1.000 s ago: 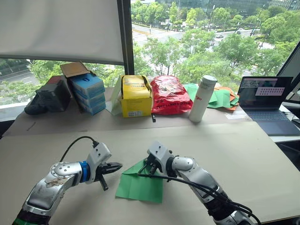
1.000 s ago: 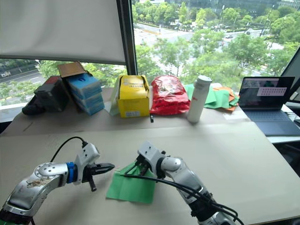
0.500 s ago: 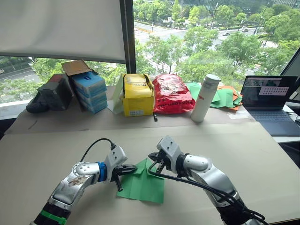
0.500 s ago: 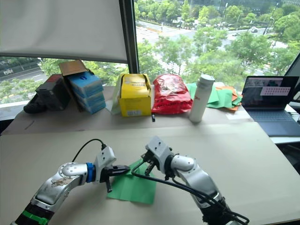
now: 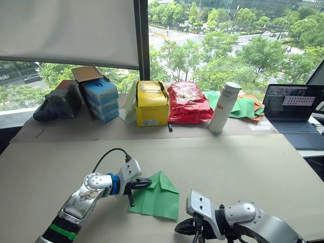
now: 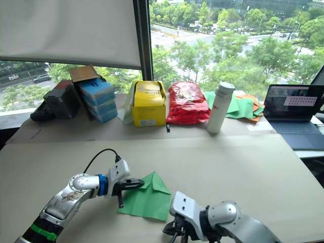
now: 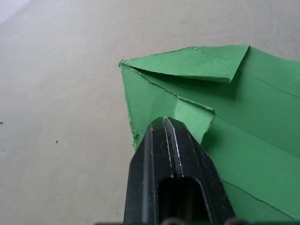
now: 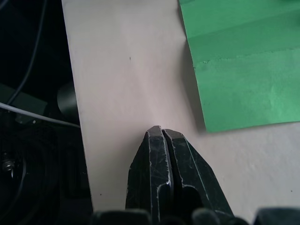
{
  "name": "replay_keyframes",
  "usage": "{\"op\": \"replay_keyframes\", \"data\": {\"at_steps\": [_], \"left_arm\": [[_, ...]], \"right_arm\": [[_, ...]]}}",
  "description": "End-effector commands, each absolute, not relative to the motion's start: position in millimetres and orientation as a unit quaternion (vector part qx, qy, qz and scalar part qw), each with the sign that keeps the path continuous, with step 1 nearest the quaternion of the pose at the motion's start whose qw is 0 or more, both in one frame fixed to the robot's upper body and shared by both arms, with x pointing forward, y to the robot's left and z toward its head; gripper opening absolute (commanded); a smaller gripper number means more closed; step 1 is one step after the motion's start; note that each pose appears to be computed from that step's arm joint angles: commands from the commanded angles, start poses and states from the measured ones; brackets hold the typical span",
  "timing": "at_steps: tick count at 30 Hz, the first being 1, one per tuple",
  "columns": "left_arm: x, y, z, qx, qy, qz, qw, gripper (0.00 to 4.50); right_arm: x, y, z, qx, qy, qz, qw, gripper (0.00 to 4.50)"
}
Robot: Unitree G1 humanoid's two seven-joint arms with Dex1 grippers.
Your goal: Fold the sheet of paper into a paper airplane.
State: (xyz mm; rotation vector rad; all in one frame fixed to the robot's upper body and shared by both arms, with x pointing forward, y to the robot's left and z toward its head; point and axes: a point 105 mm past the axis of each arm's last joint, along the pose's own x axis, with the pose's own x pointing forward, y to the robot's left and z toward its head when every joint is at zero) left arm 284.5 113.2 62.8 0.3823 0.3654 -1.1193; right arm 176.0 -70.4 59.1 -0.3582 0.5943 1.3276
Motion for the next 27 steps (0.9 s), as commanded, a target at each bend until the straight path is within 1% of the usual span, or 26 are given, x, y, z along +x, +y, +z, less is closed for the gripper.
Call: {"op": "replay_keyframes", "data": {"at_steps": [1, 3, 5, 12, 19, 23, 27], "left_arm": [[271, 116, 35, 0.183, 0.227, -0.538, 0.791, 0.02], [272, 117, 35, 0.188, 0.229, -0.541, 0.787, 0.02], [273, 117, 35, 0.191, 0.229, -0.542, 0.786, 0.02], [280, 116, 35, 0.201, 0.227, -0.549, 0.779, 0.02], [286, 118, 36, 0.207, 0.222, -0.549, 0.779, 0.02], [287, 117, 36, 0.208, 0.220, -0.548, 0.780, 0.02], [289, 118, 37, 0.210, 0.218, -0.545, 0.782, 0.02]], "right_arm": [[180, -68, 53, -0.181, 0.245, 0.575, 0.759, 0.00], [186, -69, 47, -0.178, 0.242, 0.546, 0.782, 0.00], [190, -71, 46, -0.175, 0.236, 0.529, 0.796, 0.00], [210, -79, 54, -0.173, 0.197, 0.470, 0.843, 0.00], [218, -71, 68, -0.150, 0.161, 0.456, 0.863, 0.00], [221, -67, 71, -0.131, 0.149, 0.449, 0.871, 0.00], [230, -61, 74, -0.122, 0.137, 0.444, 0.877, 0.00]]}}
